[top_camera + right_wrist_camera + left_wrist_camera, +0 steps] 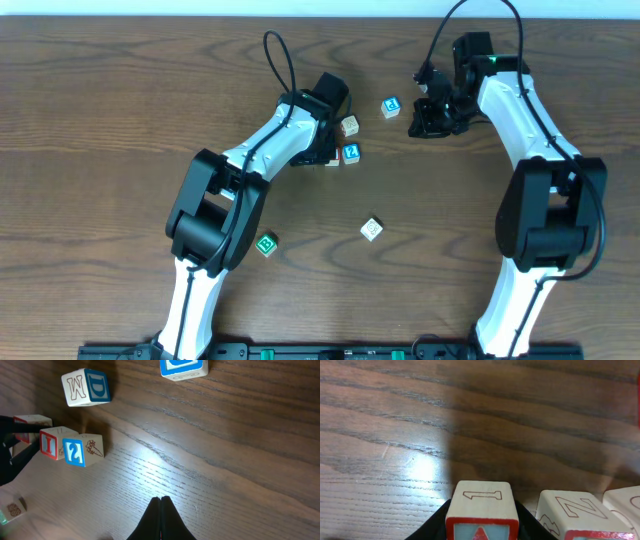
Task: Spell out Ai2
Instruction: 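Lower the A block down left of the I block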
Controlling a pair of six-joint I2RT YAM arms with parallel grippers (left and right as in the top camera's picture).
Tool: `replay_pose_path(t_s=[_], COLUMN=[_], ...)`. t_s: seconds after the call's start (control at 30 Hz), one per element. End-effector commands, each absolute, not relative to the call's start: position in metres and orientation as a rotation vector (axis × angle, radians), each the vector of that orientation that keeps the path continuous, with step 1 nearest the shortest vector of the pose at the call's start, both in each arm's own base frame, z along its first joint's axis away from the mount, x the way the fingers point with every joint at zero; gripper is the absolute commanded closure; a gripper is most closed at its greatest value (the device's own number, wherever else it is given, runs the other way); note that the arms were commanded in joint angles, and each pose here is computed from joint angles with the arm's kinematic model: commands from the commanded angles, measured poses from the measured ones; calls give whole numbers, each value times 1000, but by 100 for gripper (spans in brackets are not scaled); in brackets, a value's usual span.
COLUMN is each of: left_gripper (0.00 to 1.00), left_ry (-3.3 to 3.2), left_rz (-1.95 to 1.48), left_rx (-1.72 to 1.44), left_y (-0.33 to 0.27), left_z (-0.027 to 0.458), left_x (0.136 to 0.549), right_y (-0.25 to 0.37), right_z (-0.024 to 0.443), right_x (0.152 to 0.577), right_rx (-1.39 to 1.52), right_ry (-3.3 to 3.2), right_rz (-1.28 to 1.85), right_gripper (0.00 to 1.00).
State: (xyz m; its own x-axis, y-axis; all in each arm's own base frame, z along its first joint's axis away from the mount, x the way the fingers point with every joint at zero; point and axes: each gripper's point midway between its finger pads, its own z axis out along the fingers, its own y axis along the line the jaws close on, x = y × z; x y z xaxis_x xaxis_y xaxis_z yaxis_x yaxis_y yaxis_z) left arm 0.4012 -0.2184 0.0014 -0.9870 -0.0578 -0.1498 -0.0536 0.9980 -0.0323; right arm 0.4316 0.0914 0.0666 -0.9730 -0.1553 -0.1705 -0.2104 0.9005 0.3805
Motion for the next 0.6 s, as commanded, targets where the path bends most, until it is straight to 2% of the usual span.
replay_pose_path(t_s=[0.0, 0.23, 0.57], left_gripper=[57, 56, 48], left_ry=[3011, 3000, 2859], left_rz=[-27, -35, 36], left_rx=[-70, -71, -51], left_y=[-216, -217, -202], left_z=[-5, -5, 2], left_x=[397, 400, 435], right_y=[97, 97, 97], right_z=[61, 61, 61], right_x=[428, 428, 427], right_rx=[-312, -312, -311], right_ry=[2939, 2939, 2944], right_rz=[635, 635, 636], right_gripper=[99, 98, 99])
